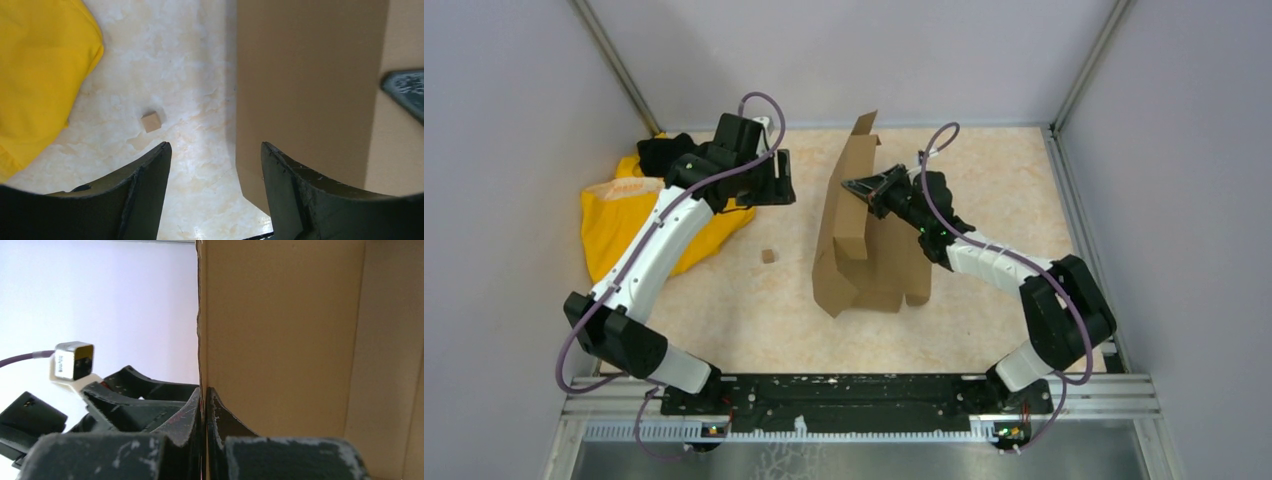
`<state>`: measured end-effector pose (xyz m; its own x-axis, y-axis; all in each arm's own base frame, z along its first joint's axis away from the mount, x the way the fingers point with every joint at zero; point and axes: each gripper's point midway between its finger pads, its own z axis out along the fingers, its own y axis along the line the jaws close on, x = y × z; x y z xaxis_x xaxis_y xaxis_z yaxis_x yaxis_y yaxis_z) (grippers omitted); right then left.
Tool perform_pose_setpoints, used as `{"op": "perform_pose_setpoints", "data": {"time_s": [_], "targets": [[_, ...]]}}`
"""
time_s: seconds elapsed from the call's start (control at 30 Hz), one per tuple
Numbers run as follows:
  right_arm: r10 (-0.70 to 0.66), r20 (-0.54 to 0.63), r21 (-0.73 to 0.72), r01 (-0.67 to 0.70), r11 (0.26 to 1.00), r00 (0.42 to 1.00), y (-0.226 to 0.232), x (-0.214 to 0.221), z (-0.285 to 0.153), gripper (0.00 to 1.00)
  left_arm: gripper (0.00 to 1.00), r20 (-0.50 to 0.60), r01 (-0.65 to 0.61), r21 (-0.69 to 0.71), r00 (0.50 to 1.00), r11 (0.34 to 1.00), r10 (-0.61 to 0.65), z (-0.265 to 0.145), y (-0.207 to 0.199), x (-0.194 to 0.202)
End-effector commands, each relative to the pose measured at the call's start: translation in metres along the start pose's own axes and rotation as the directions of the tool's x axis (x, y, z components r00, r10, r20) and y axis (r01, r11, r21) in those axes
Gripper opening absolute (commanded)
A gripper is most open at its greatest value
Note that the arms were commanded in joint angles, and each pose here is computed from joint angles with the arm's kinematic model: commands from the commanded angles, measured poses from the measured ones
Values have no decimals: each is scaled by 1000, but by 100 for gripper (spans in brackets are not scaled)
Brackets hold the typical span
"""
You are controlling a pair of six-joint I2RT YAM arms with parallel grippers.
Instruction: Fold the paper box
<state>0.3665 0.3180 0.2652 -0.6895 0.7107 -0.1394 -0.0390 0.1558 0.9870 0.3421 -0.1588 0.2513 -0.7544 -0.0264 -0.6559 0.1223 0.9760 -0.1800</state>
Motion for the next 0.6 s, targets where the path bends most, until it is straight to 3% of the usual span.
{"op": "perform_pose_setpoints", "data": {"time_s": [0.0,0.37,0.57], "targets": [[36,5,-98,-35,995,999,6,-4,-2,0,72,46,-4,72,999,997,0,-2,-13,-14],[12,-40,-71,-15,997,999,-14,2,17,0,71,112,-22,318,994,948,-14,-16,-55,-23],[-13,-75,-85,7,996,997,-13,6,28,12,71,86,-16,329,996,944,-13,-5,-54,-8]]}}
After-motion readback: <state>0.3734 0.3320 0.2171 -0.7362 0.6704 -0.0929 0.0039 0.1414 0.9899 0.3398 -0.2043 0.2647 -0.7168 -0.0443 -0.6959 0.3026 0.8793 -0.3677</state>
